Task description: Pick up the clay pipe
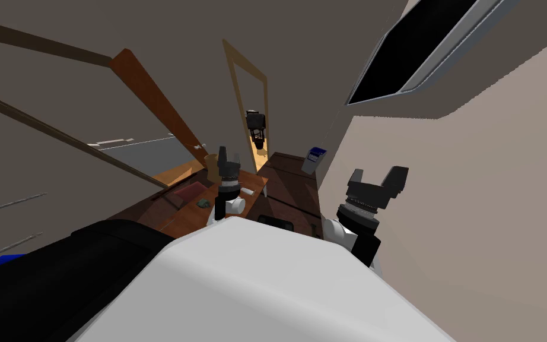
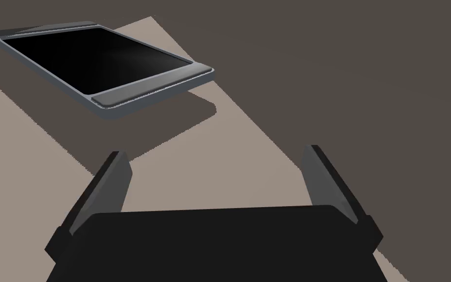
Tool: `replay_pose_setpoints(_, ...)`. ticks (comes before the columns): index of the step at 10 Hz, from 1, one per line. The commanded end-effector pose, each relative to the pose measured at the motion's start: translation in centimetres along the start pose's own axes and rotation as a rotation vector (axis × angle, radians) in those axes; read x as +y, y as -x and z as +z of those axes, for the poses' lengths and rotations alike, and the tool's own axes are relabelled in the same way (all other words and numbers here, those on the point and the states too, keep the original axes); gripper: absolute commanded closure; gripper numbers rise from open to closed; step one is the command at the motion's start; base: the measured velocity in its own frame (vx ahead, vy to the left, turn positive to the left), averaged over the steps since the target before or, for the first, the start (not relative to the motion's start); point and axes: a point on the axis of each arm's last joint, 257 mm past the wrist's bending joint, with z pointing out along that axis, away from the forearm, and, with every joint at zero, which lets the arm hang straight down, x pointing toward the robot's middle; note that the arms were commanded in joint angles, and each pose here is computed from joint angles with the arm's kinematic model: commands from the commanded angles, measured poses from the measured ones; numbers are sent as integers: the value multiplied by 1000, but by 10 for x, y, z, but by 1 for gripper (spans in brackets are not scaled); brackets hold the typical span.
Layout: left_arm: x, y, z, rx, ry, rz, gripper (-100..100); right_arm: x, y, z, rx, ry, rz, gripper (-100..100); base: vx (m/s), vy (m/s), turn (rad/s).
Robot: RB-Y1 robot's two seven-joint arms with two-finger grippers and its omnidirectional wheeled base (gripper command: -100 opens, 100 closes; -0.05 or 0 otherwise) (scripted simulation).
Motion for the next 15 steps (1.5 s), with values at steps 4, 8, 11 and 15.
replay_pose_setpoints(4, 48, -6, -13, 112, 121, 36, -100, 0, 0, 0, 0, 0, 0, 0, 11, -12, 19)
replay_pose_setpoints(8, 127, 15, -45, 139, 345, 60, -100, 0, 0, 0, 0, 0, 0, 0, 16, -26, 27)
replay_pose_setpoints(11, 172, 36, -71, 121, 484, 67, -100, 0, 0, 0, 0, 0, 0, 0, 13, -30, 21)
replay_pose_setpoints(15, 215, 62, -104, 84, 630, 69, -100, 0, 0, 0, 0, 0, 0, 0, 9, -18, 15)
